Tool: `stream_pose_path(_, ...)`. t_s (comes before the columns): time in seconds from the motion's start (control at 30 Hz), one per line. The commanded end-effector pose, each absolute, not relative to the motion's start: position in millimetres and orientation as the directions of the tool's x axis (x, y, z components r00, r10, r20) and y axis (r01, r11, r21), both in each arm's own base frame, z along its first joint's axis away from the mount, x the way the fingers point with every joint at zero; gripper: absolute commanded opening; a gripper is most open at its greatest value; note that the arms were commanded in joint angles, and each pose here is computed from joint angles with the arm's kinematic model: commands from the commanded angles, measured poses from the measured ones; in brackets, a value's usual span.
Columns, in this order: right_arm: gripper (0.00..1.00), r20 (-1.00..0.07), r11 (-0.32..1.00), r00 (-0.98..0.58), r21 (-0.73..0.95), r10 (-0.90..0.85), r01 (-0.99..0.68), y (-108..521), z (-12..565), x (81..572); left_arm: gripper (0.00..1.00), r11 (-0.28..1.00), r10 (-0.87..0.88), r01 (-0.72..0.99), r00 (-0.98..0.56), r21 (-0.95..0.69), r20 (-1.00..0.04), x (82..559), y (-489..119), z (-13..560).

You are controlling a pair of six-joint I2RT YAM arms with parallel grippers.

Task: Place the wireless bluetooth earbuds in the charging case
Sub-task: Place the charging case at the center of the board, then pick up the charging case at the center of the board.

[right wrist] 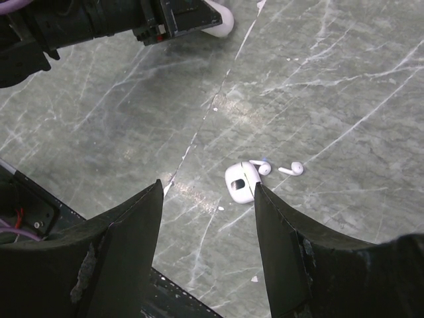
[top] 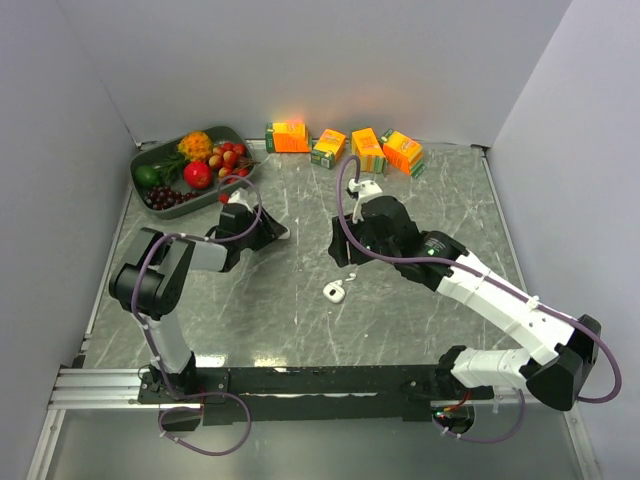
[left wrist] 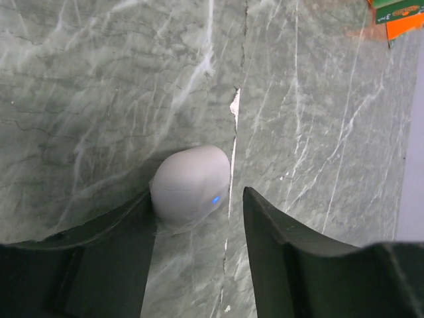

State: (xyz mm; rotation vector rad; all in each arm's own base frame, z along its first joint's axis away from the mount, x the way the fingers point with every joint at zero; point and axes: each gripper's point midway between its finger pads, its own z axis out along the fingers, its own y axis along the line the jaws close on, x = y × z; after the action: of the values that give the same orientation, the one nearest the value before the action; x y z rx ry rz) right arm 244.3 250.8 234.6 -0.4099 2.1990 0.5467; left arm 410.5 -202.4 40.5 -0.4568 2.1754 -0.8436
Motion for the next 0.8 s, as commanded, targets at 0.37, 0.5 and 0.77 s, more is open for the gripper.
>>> stream_pose_path(0.37,0.66,-0.799,0.871,-0.599,0.255,-0.056,-0.42,241.8,235.8,251.7,0.8,0.801,-0.576,-0.26,-0.582,-0.539,-0.575,374.5,-107.7,79.2)
stream_pose_path(0.5,0.67,-0.762,0.867,-0.643,0.264,-0.081,-0.422,243.5,209.4,245.5,0.79,0.818,-0.554,-0.231,-0.561,-0.527,-0.615,350.3,-100.7,117.7)
stream_pose_path(0.77,0.71,-0.58,0.843,-0.796,0.329,-0.175,-0.426,265.7,124.3,226.2,0.76,0.767,-0.519,0.084,-0.502,-0.636,-0.692,263.2,-156.8,177.8)
